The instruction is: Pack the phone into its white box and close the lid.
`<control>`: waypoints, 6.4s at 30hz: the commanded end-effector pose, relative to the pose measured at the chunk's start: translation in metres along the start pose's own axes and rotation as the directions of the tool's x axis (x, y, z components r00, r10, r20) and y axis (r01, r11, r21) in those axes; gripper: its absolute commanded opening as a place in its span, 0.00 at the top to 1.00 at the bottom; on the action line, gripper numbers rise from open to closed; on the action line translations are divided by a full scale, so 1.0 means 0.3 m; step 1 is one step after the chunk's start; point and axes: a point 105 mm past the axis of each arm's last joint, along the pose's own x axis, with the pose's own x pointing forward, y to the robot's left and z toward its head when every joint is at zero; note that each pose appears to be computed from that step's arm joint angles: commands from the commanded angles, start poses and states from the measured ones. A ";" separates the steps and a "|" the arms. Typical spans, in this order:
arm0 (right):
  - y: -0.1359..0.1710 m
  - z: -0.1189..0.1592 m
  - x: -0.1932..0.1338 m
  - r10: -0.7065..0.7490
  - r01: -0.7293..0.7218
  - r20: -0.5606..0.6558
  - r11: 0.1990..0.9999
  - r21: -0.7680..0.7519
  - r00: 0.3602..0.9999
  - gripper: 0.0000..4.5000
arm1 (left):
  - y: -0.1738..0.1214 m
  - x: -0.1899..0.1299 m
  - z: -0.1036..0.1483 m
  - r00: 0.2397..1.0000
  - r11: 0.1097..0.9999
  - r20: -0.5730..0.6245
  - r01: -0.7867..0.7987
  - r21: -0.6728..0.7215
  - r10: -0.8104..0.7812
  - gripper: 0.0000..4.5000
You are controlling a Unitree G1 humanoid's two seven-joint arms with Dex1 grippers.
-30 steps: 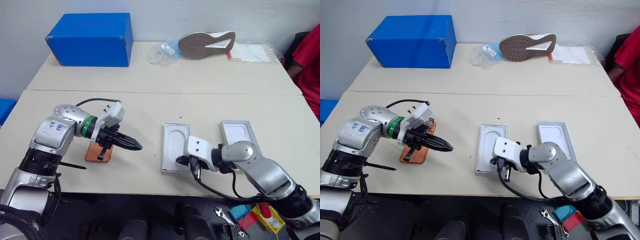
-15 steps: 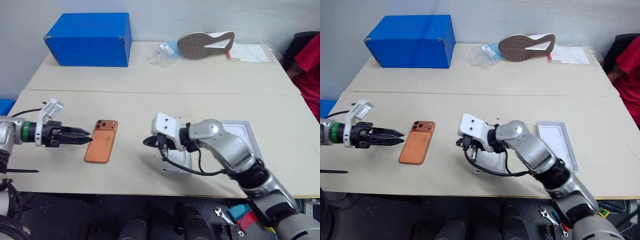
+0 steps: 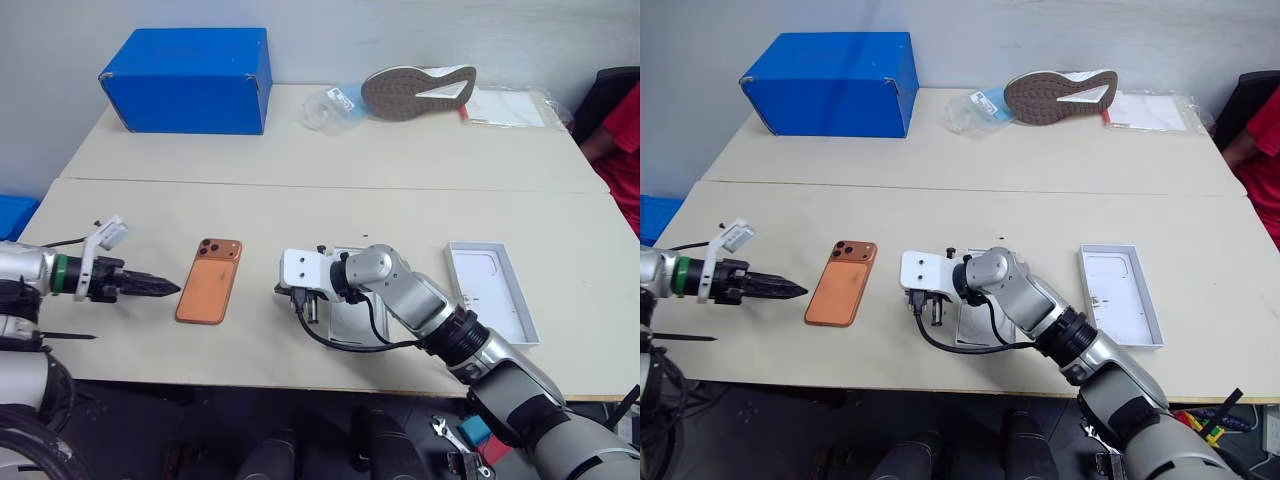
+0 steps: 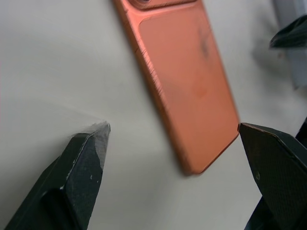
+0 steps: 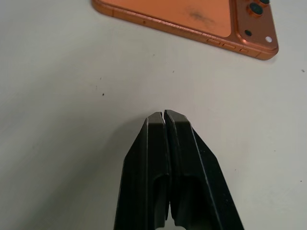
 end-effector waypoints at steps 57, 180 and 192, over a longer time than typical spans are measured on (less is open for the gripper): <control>0.022 -0.007 0.127 0.064 -0.067 -0.035 0.991 -0.116 0.997 1.00 | -0.238 0.351 -0.152 0.950 0.859 0.011 0.286 -0.424 -0.311 0.00; 0.256 0.022 -0.760 -0.413 0.396 -0.014 0.864 0.311 0.911 0.00 | -0.736 0.580 0.030 0.767 0.777 -0.160 0.578 -0.250 -0.622 0.00; 0.257 0.026 -0.746 -0.424 0.401 0.005 0.859 0.319 0.906 0.00 | -0.774 0.586 0.019 0.760 0.790 -0.218 0.573 -0.217 -0.612 0.00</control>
